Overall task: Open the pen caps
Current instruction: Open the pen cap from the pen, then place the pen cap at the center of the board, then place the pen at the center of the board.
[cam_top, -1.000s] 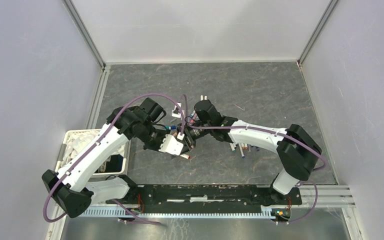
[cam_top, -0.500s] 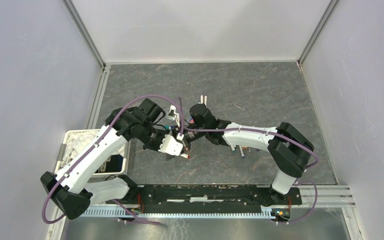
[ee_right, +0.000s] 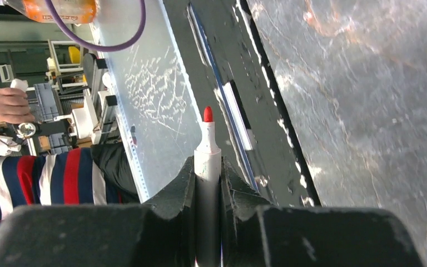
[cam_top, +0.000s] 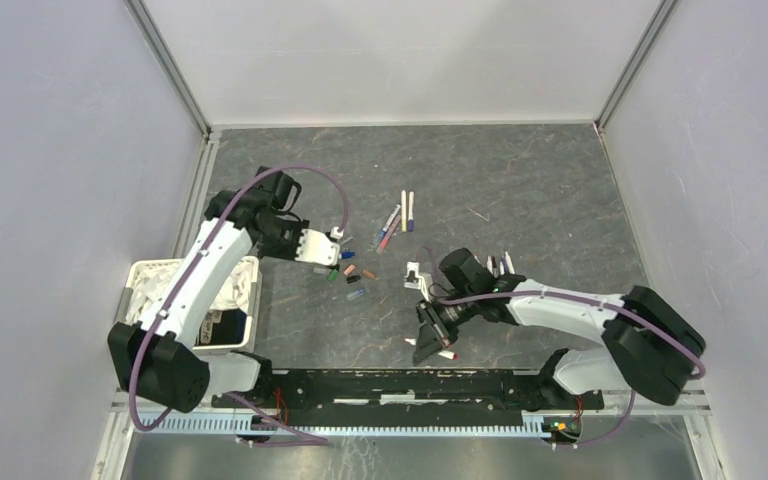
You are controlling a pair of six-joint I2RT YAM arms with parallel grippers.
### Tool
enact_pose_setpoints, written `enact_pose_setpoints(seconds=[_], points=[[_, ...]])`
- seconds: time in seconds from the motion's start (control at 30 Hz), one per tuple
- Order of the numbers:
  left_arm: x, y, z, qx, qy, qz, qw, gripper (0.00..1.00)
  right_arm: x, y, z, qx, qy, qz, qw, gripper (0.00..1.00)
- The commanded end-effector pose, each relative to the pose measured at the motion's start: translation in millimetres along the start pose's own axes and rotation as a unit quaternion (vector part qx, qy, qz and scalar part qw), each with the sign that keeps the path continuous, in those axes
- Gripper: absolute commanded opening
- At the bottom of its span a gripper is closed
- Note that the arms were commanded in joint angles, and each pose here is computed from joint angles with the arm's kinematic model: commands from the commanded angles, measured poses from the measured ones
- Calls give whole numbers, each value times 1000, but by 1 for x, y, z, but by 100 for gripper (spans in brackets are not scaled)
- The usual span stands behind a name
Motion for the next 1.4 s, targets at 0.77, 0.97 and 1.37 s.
enact_pose_setpoints(seconds=[0.77,0.97,1.37], points=[[-69,-18,151,49,-123,-205,970,2,-79,-92,-158,556,-271,52,784,2],[-66,-25,163,45,-116,-224,967,6,-76,-114,-146,555,-278,50,782,4],[-81,-9,129,41,-149,-251,956,44,-54,-145,-127,570,-266,78,773,16]])
Point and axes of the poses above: each gripper's point midway between its finger pads, its own z axis out along the fingers, its own y axis along the line the jaws close on, x = y × z, the point moved 8 cm from there along -z, back along the fingers, and after that the axes turned 6 degrees about -z, right-handed, at the moved point
